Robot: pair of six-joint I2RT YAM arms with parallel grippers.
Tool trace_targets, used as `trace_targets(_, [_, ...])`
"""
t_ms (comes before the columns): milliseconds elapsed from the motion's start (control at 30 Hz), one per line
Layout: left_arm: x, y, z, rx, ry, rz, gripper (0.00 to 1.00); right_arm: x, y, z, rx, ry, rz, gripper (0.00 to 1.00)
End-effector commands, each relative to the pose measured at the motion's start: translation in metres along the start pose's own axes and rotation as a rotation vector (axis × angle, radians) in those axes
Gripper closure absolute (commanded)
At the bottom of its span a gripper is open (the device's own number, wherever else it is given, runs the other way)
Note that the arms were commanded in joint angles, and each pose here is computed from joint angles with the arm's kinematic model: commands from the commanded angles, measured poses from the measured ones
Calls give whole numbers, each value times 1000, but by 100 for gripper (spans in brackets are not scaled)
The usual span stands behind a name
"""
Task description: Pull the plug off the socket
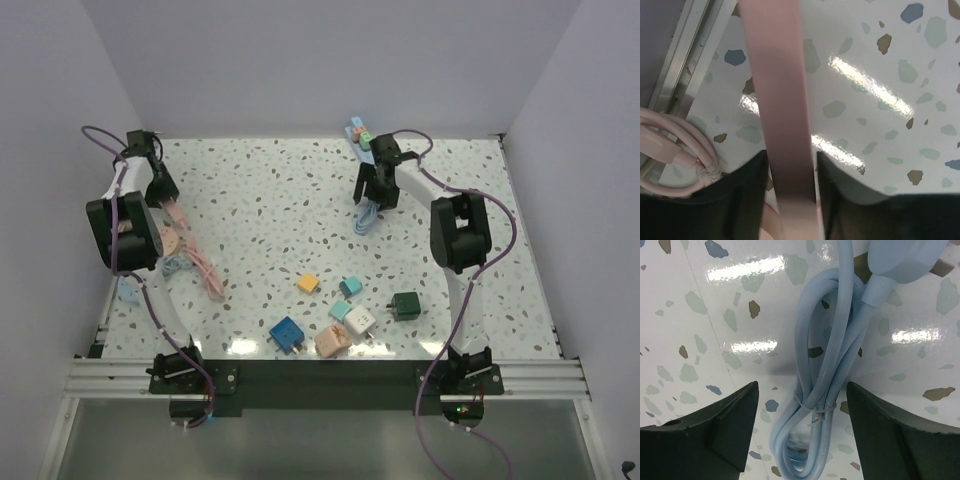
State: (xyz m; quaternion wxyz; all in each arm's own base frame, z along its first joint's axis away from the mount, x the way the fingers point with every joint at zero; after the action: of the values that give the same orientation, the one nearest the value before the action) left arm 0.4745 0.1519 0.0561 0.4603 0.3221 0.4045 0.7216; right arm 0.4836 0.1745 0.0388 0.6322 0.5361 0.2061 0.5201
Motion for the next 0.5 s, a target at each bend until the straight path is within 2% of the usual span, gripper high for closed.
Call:
trace_targets(0, [0, 11, 14, -19, -48, 8, 48, 12, 15, 5, -4, 7, 64, 27])
trace_targets(100, [0, 12, 11, -15, -37, 11, 32, 14, 18, 3, -1, 9, 74, 30])
trace_targets(233, [-5, 18, 9, -17, -8, -17, 19, 14, 22, 2, 3, 8, 85, 32])
trace_targets(300, [-11, 29, 9, -31, 6, -52, 3, 16, 26, 2, 4, 13, 97, 37])
trace_targets(333, [-14, 35, 10, -41, 9, -65, 0, 16, 26, 2, 3, 13, 101, 40])
trace_targets(367, [-20, 39, 5, -39, 4, -90, 0, 16, 26, 0, 9, 18, 106, 44])
trace_targets(400, [-29, 47, 5, -54, -6, -109, 0, 18, 27, 1, 8, 20, 113, 58])
trace_targets(433, [-34, 66, 13, -107, -10, -128, 0, 19, 29, 0, 16, 23, 122, 67])
trace_targets(467, [-43, 71, 5, -103, -19, -155, 0, 22, 30, -2, 29, 30, 141, 79])
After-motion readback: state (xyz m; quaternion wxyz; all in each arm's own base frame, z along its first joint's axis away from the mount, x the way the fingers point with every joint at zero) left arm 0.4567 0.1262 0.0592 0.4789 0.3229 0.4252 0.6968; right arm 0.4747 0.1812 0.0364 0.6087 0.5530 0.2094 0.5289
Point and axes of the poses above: each gripper's point midway between its finger pads, its own y axis back along the fingers, its own x axis along the line the jaws close on, z = x × y, the point moved 1 cm from there along y, back along the fingers, and after that the axes turned 14 degrees about -y, right-handed, at the moved point
